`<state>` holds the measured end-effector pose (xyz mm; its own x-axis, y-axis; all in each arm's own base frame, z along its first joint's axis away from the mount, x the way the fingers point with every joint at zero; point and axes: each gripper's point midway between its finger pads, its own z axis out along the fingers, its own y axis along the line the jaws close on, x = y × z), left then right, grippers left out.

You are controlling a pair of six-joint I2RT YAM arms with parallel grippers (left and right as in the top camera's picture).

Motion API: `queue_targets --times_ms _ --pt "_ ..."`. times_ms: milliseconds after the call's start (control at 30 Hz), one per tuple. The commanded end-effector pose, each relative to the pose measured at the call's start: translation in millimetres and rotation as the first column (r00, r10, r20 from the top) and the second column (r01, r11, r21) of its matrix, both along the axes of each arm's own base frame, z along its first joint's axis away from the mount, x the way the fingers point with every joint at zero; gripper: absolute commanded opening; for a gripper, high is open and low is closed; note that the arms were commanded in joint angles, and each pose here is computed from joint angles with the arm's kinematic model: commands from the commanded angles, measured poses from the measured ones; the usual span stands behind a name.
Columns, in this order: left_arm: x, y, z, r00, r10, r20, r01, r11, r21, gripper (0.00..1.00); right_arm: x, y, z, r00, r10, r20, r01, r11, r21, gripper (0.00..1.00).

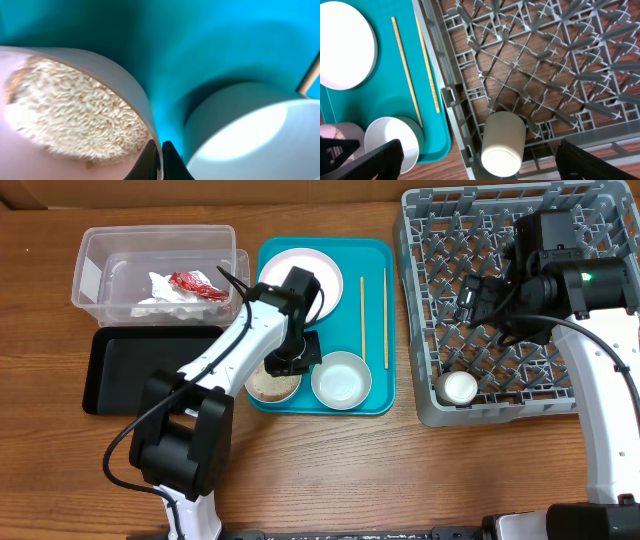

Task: Sort waste into correct bins and load items into the dishwasher
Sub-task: 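Carry the pink bowl left over the black tray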

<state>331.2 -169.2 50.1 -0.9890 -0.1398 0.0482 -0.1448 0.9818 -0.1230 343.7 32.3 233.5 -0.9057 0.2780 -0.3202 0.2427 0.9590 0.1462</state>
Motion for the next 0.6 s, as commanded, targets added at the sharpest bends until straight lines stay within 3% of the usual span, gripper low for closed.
queue_targets --times_ms 0,267,567 --pt "15.2 -12.0 30.4 0.997 -0.064 0.048 0.067 0.996 -0.050 0.04 3.9 -1.1 9.8 0.999 0.002 0.038 -0.001 1.000 -0.011 0.99" --pt "30.6 -7.7 118.4 0.981 -0.148 0.126 0.159 0.984 -0.075 0.04 3.9 -1.1 9.8 0.999 0.002 0.038 -0.002 1.000 -0.011 0.99" --pt "13.8 42.3 183.0 0.977 -0.162 0.139 0.189 0.960 -0.208 0.04 4.0 -1.0 9.8 0.999 0.002 0.038 -0.001 1.000 -0.011 0.99"
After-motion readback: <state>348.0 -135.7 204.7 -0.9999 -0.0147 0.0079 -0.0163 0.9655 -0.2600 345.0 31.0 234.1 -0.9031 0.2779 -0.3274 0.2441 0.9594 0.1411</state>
